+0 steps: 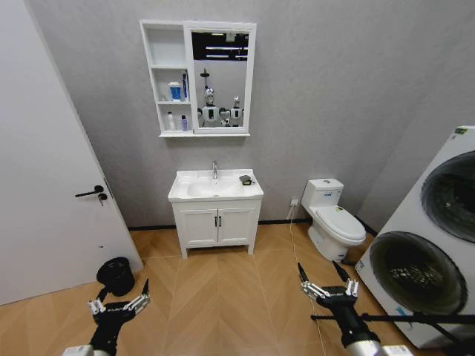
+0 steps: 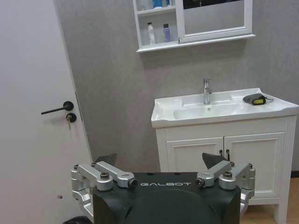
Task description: Move facial cleanser and shampoo from washbasin to cabinet, then wipe washbasin with towel.
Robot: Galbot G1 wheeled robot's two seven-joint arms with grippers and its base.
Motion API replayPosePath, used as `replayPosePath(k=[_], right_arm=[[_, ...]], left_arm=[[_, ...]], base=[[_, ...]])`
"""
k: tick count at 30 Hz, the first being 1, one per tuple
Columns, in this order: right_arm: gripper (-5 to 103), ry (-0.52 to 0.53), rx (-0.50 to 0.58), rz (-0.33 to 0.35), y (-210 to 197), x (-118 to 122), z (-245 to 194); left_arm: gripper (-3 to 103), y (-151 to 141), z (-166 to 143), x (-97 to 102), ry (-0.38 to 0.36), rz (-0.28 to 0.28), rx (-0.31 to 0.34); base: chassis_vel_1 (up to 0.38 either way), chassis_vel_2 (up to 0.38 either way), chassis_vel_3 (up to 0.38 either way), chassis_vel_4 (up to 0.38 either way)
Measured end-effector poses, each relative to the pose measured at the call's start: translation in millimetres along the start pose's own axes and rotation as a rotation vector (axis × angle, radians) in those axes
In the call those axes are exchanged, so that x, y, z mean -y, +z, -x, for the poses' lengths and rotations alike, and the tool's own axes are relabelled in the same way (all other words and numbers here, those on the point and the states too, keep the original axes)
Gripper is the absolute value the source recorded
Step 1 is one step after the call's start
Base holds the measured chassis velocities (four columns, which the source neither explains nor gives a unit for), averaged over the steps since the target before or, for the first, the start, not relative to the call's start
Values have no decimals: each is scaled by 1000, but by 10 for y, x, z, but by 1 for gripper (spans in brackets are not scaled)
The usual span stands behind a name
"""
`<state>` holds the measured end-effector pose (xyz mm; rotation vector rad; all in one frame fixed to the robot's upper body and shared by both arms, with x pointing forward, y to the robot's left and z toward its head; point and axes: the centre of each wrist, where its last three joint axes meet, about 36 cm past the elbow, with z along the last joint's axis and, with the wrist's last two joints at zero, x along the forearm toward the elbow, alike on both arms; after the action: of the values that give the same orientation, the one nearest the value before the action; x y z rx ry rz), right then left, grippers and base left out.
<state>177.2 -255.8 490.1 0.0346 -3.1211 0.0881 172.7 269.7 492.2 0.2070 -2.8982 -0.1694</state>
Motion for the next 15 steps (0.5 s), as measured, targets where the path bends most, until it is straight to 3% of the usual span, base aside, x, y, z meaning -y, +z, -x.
replayPosePath(k=[15], right_arm=[[100, 0, 0, 0, 0, 0, 0]], left_arm=[[100, 0, 0, 0, 0, 0, 0]], base=[[0, 0, 0, 0]])
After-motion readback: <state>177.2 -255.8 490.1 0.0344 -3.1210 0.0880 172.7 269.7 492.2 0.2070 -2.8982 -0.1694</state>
